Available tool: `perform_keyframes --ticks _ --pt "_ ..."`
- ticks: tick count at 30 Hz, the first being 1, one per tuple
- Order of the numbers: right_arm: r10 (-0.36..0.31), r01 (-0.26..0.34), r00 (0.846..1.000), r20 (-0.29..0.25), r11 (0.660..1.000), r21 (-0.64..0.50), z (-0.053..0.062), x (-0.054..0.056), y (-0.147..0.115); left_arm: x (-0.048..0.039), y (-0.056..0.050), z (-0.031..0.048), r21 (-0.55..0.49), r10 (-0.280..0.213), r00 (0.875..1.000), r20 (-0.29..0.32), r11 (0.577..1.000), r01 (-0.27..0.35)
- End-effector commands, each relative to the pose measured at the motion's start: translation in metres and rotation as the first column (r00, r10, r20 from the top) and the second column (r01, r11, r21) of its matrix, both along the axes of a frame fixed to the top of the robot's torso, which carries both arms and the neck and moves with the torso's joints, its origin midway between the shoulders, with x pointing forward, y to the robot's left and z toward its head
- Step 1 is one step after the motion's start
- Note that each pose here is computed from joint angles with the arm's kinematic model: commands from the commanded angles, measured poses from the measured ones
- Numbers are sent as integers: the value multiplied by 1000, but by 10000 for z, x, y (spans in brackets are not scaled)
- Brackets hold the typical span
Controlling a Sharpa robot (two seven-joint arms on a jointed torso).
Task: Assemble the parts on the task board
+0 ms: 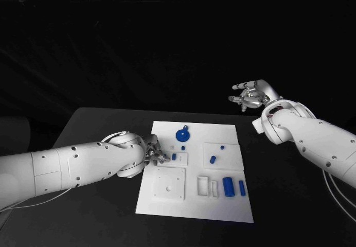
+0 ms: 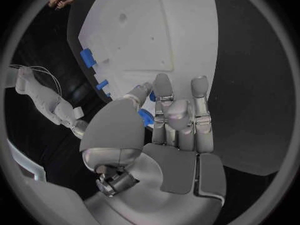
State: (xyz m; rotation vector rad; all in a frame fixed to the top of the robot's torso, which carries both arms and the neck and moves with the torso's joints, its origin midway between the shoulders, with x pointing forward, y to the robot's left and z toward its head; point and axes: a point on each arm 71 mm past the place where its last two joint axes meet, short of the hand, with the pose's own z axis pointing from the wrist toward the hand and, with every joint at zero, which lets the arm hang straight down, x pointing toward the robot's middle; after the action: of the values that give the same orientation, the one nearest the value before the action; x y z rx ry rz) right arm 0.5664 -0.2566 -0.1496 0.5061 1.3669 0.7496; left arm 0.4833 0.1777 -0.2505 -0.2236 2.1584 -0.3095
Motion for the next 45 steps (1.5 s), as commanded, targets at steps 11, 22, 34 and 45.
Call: perform_keyframes --ticks 11,22,34,45 --pt "11 -11 1000 -3 1000 -5 -7 -2 0 1 36 -24 9 7 1000 -20 1000 -7" --pt "9 -9 1000 -6 1000 -6 -21 -6 -16 -14 80 -28 12 1 1000 -31 1000 0" --pt "8 -8 1000 -9 1000 -7 -40 -14 -26 -86 157 8 3 -5 999 -48 1000 5" --pt "7 -7 1000 -14 1000 -6 -59 -15 -26 32 147 552 -103 -26 996 84 994 34"
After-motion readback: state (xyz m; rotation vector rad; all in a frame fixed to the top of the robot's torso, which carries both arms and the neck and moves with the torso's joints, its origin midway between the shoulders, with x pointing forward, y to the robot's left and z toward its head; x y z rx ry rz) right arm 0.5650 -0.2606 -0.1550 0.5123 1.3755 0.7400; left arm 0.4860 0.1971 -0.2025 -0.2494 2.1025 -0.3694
